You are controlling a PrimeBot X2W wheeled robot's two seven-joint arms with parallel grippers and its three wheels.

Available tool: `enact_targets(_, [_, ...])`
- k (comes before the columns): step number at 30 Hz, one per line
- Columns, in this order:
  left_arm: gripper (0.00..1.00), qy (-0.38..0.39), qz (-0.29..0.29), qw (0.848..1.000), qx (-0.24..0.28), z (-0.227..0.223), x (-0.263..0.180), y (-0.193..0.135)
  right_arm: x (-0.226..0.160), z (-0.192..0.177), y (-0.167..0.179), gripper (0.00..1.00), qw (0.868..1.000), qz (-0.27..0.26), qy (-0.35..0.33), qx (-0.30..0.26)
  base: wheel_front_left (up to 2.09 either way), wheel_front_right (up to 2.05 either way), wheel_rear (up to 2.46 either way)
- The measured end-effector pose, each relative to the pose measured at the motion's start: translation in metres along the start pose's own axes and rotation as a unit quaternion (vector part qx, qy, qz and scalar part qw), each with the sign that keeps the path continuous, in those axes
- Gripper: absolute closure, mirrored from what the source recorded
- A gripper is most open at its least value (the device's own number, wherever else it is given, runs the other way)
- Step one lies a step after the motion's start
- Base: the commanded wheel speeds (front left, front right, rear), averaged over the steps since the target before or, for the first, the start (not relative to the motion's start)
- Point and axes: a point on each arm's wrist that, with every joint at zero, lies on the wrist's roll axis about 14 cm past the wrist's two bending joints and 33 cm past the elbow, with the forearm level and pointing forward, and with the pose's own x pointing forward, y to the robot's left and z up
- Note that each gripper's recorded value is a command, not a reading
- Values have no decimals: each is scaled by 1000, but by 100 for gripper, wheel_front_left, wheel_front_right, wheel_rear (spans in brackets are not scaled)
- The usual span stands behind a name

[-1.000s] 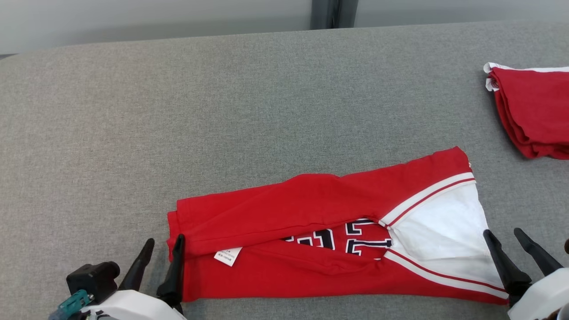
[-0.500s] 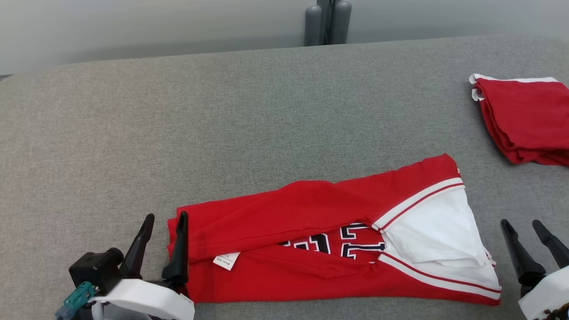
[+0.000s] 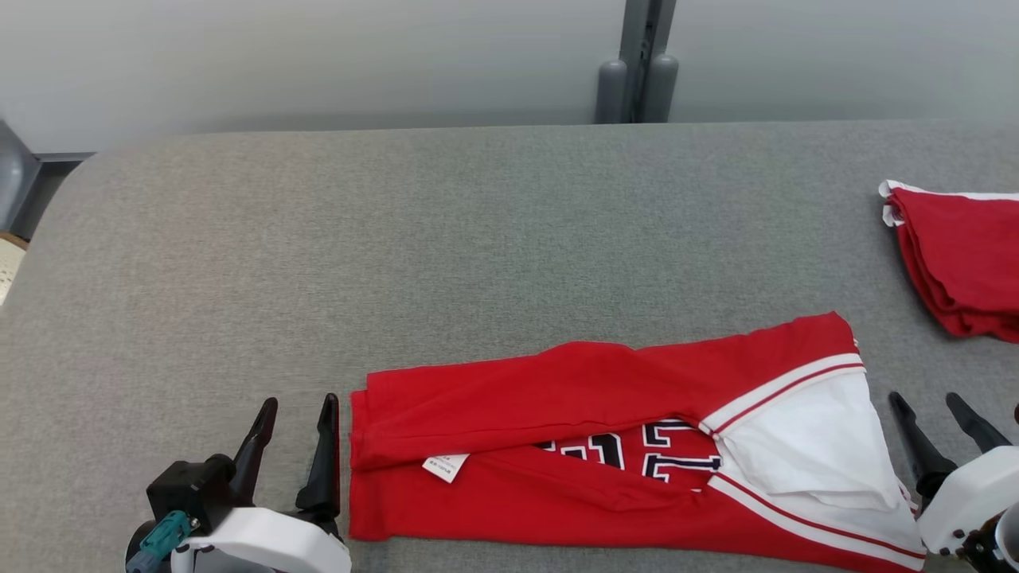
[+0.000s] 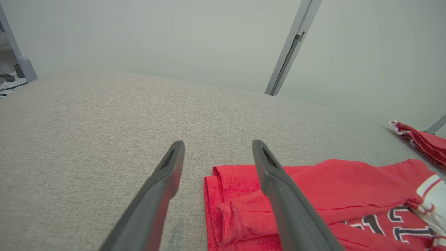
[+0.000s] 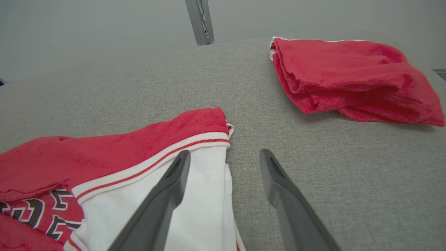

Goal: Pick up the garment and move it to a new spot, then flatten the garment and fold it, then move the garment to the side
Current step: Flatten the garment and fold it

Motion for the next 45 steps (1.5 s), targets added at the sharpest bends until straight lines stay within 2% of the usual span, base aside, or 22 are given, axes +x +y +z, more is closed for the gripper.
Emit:
enact_targets(4, [0, -8, 17, 1000, 6, 3, -7, 11, 7, -14, -3, 0, 1000, -7, 28, -11, 0, 0, 0])
enact_targets(11, [0, -20, 31, 999, 5, 8, -13, 18, 23, -35, 13, 0, 996, 8, 85, -8, 0, 0, 0])
enact_targets(20, [0, -26, 41, 999, 4, 9, -18, 23, 35, -66, 25, 0, 985, 21, 169, -26, 0, 0, 0])
enact_targets(24, [0, -26, 47, 999, 3, 8, -20, 26, 35, -71, 31, 0, 982, 30, 182, -32, 0, 0, 0])
enact_targets(28, [0, -27, 49, 998, 4, 9, -20, 27, 36, -73, 50, 0, 980, 59, 184, -38, 0, 0, 0])
enact_targets(29, [0, -28, 49, 998, 3, 9, -20, 27, 36, -73, 55, 15, 980, 66, 184, -41, 0, 0, 0])
enact_targets(30, [0, -28, 48, 998, 3, 10, -20, 26, 36, -73, 58, 50, 979, 71, 185, -46, 0, 0, 0])
enact_targets(31, [0, -29, 47, 998, 3, 10, -19, 26, 36, -73, 59, 58, 979, 73, 185, -51, 0, 0, 0])
enact_targets(32, [0, -29, 45, 999, 3, 10, -19, 25, 36, -73, 59, 84, 977, 75, 188, -66, 0, 0, 0])
enact_targets(33, [0, -28, 45, 999, 3, 9, -19, 25, 37, -73, 59, 100, 977, 75, 189, -70, 0, 0, 0])
enact_targets(40, [0, -27, 39, 999, 6, 9, -14, 22, 41, -58, 51, 100, 981, 67, 167, -69, 0, 0, 0])
enact_targets(45, [0, -25, 19, 999, 9, 7, -7, 9, 35, -27, 6, 100, 989, 24, 129, -66, 0, 0, 0])
